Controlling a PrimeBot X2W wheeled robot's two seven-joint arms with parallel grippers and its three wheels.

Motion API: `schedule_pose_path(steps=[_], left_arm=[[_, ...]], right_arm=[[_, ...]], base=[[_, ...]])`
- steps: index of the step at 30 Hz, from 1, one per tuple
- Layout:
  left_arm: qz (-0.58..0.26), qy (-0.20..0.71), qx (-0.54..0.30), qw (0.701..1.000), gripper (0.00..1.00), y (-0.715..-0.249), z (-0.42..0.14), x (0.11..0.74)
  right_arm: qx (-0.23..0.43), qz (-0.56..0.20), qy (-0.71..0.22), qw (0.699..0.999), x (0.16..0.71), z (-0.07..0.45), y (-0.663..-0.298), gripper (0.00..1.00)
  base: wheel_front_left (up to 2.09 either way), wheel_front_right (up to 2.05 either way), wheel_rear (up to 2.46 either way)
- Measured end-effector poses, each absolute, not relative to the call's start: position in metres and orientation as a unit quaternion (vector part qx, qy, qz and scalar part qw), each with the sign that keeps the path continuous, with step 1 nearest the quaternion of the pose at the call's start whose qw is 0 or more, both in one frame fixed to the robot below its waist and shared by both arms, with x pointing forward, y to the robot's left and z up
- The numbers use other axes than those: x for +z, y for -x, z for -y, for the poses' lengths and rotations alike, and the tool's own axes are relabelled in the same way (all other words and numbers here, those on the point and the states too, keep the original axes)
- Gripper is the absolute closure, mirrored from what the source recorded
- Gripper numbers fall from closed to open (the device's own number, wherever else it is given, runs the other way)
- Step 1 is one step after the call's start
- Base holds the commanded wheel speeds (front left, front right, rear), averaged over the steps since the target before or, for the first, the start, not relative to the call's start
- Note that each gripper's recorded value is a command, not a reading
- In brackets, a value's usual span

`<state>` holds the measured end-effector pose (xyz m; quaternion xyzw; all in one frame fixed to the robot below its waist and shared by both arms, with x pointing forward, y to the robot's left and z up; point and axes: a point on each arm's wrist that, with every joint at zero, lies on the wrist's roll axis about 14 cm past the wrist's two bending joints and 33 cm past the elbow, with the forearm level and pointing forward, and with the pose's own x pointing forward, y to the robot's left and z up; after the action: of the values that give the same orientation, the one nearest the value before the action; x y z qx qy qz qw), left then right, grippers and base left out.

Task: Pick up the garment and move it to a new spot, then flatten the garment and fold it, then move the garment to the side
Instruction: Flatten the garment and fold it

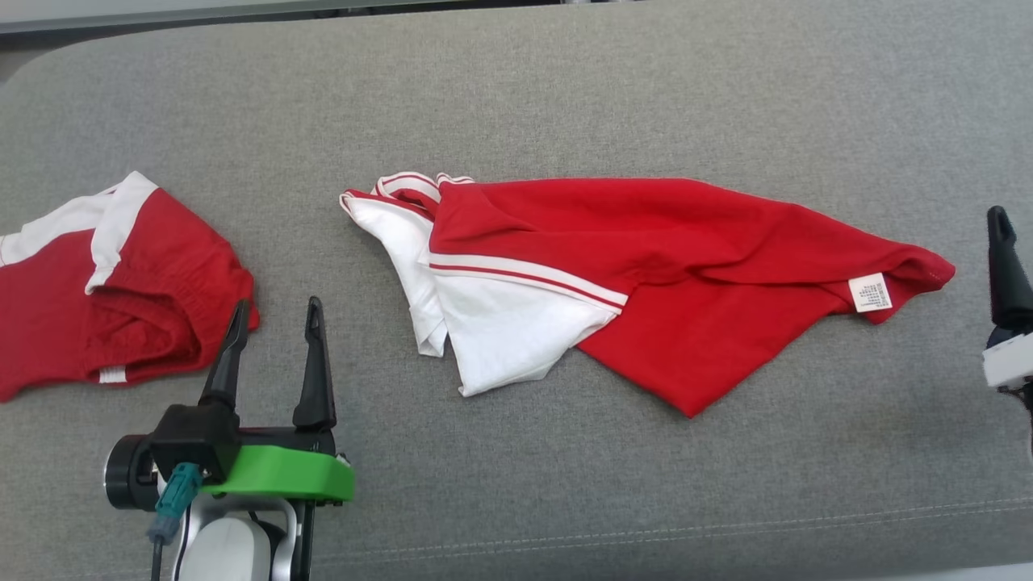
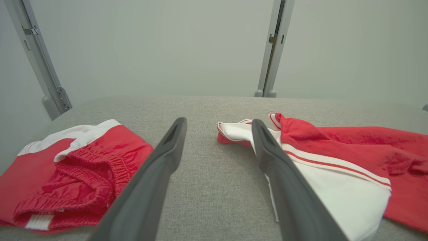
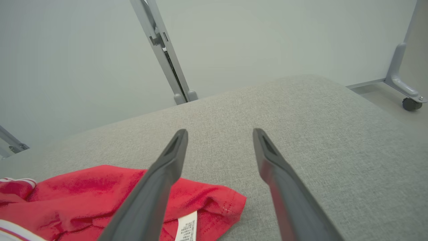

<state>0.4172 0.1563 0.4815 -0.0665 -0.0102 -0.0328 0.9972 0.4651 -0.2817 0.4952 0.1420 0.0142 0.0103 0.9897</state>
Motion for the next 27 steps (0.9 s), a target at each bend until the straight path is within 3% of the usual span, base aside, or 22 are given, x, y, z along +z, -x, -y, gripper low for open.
schedule_pose_path(steps=[9,27], left_arm=[[0.027,0.065,-0.024,0.997,0.0,-0.404,-0.164,0.495],[0.024,0.067,-0.024,0.997,0.0,-0.367,-0.165,0.496]], right_arm=[[0.028,0.075,-0.104,0.991,0.532,0.23,-0.43,0.0],[0.045,0.056,-0.084,0.994,0.515,0.182,-0.375,0.0]], base=[[0.0,0.0,0.0],[0.0,0.0,0.0]])
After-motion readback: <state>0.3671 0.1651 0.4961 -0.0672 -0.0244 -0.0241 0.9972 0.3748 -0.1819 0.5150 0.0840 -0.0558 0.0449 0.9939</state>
